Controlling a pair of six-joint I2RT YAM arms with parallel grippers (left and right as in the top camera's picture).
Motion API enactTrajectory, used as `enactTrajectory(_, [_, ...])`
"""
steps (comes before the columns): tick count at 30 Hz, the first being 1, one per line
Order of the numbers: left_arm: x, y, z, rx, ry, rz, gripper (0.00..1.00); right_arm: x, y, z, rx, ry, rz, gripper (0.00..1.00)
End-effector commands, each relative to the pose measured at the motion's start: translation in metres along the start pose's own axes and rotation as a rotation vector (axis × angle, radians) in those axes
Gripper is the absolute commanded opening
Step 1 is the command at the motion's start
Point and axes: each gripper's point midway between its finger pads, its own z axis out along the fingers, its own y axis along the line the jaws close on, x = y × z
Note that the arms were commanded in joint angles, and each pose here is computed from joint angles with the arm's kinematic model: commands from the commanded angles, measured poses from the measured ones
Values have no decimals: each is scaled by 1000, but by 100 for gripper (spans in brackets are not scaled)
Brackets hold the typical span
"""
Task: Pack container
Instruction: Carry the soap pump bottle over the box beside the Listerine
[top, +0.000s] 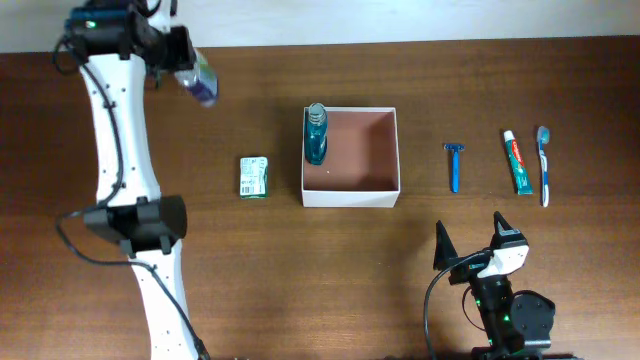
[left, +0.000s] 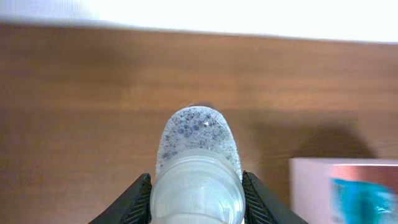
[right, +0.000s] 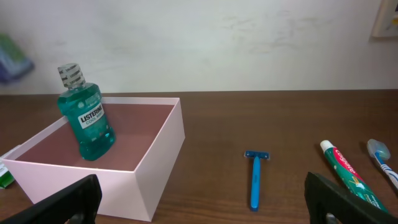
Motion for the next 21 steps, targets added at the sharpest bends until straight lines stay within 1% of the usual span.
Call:
enactTrajectory(1, [-32,-56,-91,119,-214,56,1,2,0,0,-4,3,-6,99])
enactTrajectory(6, [-34,-113,-137,195,-305,147,1,2,0,0,-4,3,-6,98])
enactTrajectory(11, [-21,-179,-166,297,-347,248,1,2,0,0,-4,3,-6,99])
enactTrajectory(16, [-2,-239,-173,386,-342,335,1,2,0,0,-4,3,-6,99])
enactTrajectory(21, [16,-273,-165,378,-316,366,0,2,0,0,-4,3,-6,99])
